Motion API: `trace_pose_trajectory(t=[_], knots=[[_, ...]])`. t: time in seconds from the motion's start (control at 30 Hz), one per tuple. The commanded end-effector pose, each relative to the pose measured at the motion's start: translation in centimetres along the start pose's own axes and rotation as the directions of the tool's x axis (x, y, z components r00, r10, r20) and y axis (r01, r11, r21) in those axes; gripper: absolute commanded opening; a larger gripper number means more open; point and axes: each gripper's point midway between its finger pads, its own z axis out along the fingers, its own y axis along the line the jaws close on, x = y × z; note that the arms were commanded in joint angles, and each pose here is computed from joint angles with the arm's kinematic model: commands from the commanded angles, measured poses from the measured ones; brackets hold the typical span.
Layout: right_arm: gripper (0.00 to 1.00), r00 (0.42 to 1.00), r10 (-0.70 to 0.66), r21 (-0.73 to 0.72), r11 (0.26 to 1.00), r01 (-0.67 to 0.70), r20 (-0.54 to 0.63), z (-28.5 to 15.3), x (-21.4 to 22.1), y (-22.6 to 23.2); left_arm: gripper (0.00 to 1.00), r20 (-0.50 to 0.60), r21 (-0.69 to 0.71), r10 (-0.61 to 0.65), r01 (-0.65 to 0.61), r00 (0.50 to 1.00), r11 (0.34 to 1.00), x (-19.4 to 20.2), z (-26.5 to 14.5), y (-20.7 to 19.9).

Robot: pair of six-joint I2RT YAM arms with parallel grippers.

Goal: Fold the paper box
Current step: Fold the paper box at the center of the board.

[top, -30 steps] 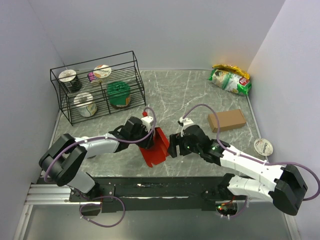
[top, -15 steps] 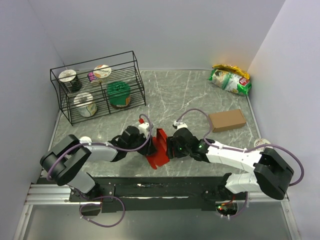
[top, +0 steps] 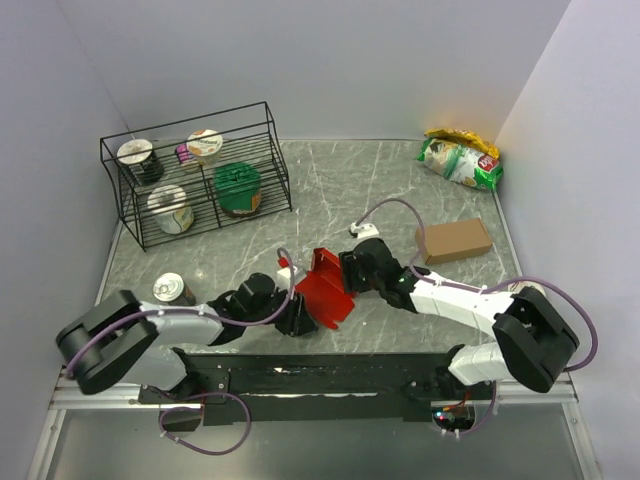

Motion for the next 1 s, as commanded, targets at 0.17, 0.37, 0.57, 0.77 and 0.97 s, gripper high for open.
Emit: trace_pose_trajectory(t=[0.17,0.37,0.57,0.77,0.97], knots=[[0.49,0.922,-0.316,-0.131,0.928,0.350,0.224,2.2,-6.7,3.7,0.65,0.218,-0.109,0.087,-0.064,0.972,0.992,-7.3,-3.3,-0.2],[0.39,0.862,-0.410,-0.196,0.858,0.475,0.297,3.5,-8.3,5.1,0.87,0.483,-0.258,0.173,-0.049,0.859,0.965,-16.0,-9.0,4.7],[0.32,0.793,-0.506,-0.268,0.756,0.597,0.339,3.0,-8.7,6.6,0.90,0.507,-0.220,0.203,-0.102,0.837,0.970,-20.1,-10.0,6.3],[0.37,0.747,-0.550,-0.307,0.687,0.659,0.373,1.7,-9.1,8.0,0.91,0.519,-0.136,0.201,-0.152,0.831,0.979,-20.4,-10.1,5.6],[0.87,0.805,-0.502,-0.303,0.751,0.587,0.317,0.9,-10.1,7.9,0.92,0.525,-0.145,0.170,-0.110,0.834,0.983,-19.0,-9.5,7.0]])
